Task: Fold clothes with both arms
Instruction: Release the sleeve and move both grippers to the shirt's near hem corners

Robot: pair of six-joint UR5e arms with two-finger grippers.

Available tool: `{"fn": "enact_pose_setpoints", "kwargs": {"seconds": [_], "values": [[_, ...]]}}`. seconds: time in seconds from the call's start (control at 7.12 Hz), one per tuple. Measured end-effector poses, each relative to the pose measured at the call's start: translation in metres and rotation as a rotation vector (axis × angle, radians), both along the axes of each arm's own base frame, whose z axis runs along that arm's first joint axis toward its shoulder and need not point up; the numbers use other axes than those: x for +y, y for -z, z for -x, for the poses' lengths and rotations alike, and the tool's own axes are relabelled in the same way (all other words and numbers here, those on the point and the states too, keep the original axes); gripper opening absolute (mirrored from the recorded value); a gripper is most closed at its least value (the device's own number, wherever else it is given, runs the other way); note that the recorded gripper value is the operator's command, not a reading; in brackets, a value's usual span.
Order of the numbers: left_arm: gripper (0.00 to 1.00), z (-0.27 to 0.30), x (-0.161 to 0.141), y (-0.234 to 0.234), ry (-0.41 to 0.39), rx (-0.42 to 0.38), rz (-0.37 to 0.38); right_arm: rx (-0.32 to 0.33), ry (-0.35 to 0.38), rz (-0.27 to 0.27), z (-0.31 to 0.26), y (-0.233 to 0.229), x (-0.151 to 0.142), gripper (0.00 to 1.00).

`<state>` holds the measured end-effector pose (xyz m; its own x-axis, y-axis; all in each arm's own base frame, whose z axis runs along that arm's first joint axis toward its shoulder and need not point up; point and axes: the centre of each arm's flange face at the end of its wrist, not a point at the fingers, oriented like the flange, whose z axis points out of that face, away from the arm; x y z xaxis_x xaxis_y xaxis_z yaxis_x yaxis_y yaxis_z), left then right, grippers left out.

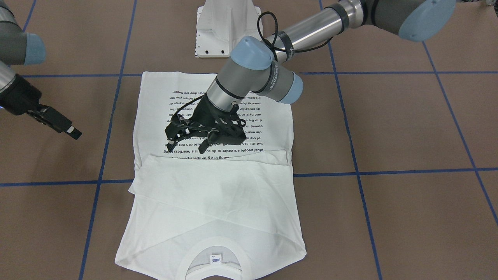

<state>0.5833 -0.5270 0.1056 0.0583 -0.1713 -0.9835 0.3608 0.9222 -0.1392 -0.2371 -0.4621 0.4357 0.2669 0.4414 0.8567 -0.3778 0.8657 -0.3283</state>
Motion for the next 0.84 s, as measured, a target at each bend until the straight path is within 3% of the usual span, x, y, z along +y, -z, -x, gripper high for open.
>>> {"fn": "enact_pose_setpoints", "kwargs": {"seconds": [0.42,0.84], "values": [[0.87,0.133,0.035,-0.092,-0.101,-0.044,-0.068,0.037,-0.006,0.017,0.075,0.017,0.105,0.93],[0.85,0.205,0.077,-0.118,-0.106,-0.099,-0.052,0.119,-0.089,0.080,0.149,0.031,0.198,0.90]]}}
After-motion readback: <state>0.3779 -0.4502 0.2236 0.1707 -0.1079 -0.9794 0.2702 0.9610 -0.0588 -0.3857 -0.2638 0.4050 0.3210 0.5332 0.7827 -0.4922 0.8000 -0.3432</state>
